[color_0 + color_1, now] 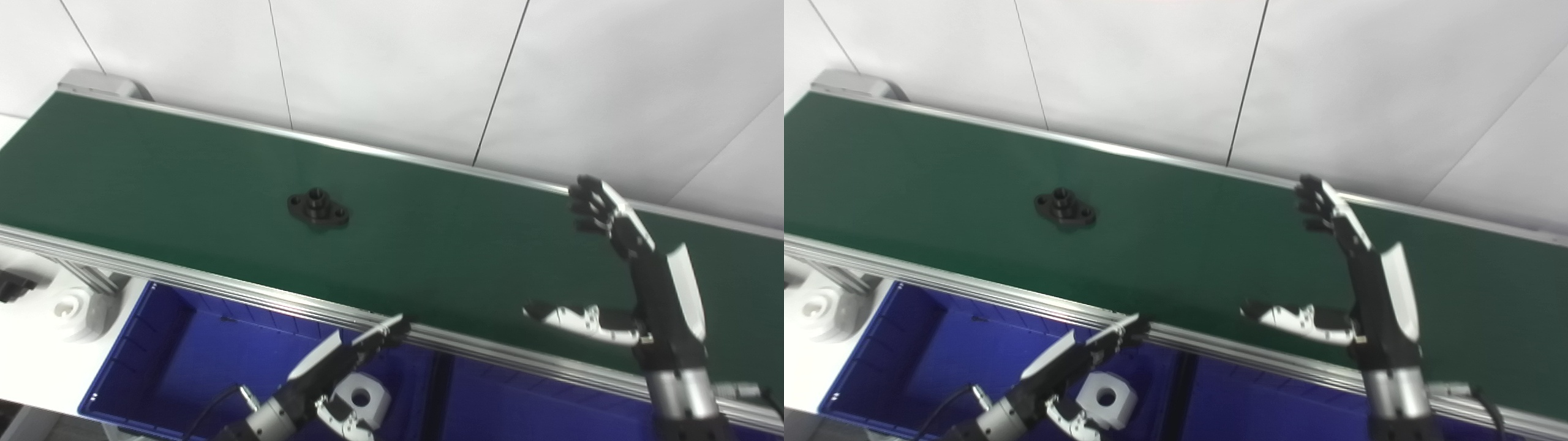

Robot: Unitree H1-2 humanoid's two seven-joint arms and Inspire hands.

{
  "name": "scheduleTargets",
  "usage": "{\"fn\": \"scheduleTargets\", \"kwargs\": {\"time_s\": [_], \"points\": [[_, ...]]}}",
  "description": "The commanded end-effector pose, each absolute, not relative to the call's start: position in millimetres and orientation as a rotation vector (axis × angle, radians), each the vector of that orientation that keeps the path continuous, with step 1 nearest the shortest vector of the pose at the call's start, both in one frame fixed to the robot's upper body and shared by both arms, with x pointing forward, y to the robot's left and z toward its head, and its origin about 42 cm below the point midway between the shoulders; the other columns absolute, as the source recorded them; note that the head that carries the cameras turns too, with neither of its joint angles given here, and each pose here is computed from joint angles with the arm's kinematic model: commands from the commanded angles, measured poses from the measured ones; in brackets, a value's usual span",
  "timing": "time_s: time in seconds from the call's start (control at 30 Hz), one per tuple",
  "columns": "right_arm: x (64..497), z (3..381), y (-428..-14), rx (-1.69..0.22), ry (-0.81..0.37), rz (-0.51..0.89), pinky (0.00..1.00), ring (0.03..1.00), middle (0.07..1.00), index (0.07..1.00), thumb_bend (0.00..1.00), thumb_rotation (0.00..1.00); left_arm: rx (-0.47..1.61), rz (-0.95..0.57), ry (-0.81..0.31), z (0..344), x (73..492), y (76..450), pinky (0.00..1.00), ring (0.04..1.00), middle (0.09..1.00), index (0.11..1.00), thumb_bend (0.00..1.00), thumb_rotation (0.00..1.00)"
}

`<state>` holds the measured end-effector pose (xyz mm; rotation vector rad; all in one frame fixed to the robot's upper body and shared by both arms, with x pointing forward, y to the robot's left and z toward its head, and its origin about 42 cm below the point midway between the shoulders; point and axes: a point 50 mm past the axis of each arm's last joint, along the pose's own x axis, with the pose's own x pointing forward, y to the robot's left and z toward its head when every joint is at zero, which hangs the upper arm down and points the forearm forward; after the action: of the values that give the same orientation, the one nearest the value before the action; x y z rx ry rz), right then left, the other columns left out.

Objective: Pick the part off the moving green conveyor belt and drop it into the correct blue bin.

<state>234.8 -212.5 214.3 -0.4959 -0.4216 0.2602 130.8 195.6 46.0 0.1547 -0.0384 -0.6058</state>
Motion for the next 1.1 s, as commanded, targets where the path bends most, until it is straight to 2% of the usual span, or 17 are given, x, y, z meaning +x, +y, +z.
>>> {"fn": "scheduleTargets", "kwargs": {"time_s": [0.0,0.37,0.53,0.73,0.87,1.07], "points": [[242,229,-206,-0.494,-0.454,0.265,0.70,0.772,0.831,0.890,0.82,0.34,0.158,-0.610,-0.072,54,134,194,0.89,0.966,0.995,0.956,0.93,0.25],[281,233,-171,-0.563,-0.408,0.343,0.68,0.753,0.799,0.875,0.83,0.31,0.171,-0.607,-0.073,48,133,193,0.90,0.960,0.987,0.948,0.94,0.26],[301,230,-145,-0.628,-0.387,0.392,0.66,0.739,0.774,0.863,0.83,0.32,0.178,-0.608,-0.064,43,130,193,0.94,0.968,0.983,0.947,0.93,0.24],[323,226,-121,-0.717,-0.375,0.415,0.61,0.704,0.764,0.848,0.84,0.35,0.183,-0.611,-0.051,37,129,193,0.91,0.960,0.986,0.947,0.92,0.22],[339,224,-102,-0.754,-0.383,0.435,0.62,0.697,0.744,0.842,0.85,0.33,0.185,-0.613,-0.038,34,128,194,0.89,0.954,0.987,0.944,0.92,0.20],[359,221,-83,-0.806,-0.357,0.474,0.59,0.683,0.744,0.855,0.84,0.32,0.178,-0.620,-0.027,32,127,195,0.87,0.951,0.988,0.942,0.92,0.19]]}}
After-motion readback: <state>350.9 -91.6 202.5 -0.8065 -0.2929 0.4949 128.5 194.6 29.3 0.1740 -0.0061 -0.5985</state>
